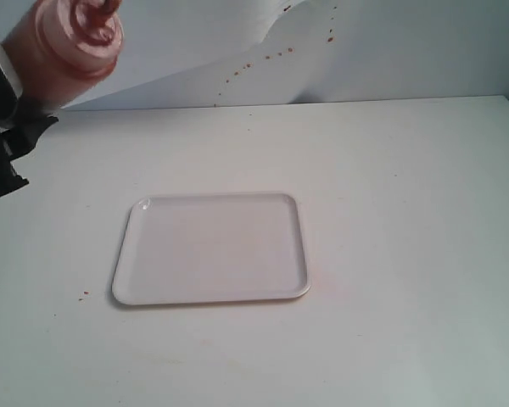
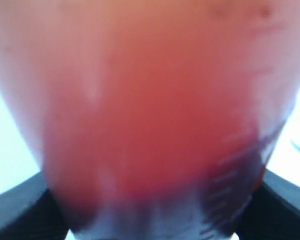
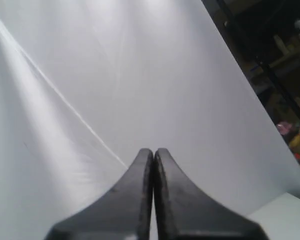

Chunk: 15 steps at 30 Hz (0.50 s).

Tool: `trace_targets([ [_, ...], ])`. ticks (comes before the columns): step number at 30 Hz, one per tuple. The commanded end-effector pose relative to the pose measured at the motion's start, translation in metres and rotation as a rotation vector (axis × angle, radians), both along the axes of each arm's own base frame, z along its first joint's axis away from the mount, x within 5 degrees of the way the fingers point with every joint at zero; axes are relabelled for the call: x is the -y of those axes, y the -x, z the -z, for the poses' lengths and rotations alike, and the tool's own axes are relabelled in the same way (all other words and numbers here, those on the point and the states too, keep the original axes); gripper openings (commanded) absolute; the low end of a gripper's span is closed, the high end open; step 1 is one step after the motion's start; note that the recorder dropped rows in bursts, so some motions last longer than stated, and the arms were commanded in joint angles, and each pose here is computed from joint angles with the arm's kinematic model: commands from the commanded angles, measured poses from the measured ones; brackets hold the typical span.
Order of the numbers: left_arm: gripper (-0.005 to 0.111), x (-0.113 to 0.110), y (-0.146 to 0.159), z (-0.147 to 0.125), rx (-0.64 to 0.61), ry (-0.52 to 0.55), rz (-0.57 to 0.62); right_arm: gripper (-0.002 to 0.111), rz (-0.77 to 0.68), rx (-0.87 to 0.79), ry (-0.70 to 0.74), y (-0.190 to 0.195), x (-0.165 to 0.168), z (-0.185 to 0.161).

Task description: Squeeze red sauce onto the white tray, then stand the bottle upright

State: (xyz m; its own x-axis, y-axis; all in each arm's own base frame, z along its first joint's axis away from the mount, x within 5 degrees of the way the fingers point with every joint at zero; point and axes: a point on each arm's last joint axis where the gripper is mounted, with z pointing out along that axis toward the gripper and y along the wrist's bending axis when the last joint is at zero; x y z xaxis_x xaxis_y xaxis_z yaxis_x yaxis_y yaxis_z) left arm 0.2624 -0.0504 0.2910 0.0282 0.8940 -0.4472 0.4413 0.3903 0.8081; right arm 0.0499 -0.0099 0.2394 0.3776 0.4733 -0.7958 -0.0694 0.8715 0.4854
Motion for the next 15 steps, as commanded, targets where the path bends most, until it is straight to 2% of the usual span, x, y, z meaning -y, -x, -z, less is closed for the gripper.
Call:
trace_targets([
  [1,0.000,0.003,-0.001,-0.011,0.051,-0.083,0.056,0.000,-0.074,0.093,0.140,0.004,-0.012,-0.012],
  [5,0.000,0.012,-0.002,-0.024,0.099,-0.110,0.095,0.000,-0.261,0.123,0.404,0.000,-0.036,-0.035],
  [8,0.000,0.020,-0.002,-0.031,0.137,-0.158,0.104,0.000,-0.384,0.043,0.527,-0.019,-0.048,-0.052],
  [12,0.000,0.026,-0.009,-0.034,0.177,-0.307,0.062,0.000,-0.501,-0.120,0.426,-0.068,-0.049,-0.066],
  [15,0.000,0.030,-0.016,-0.029,0.193,-0.455,0.052,0.000,-0.636,-0.149,0.383,-0.107,-0.056,-0.069],
])
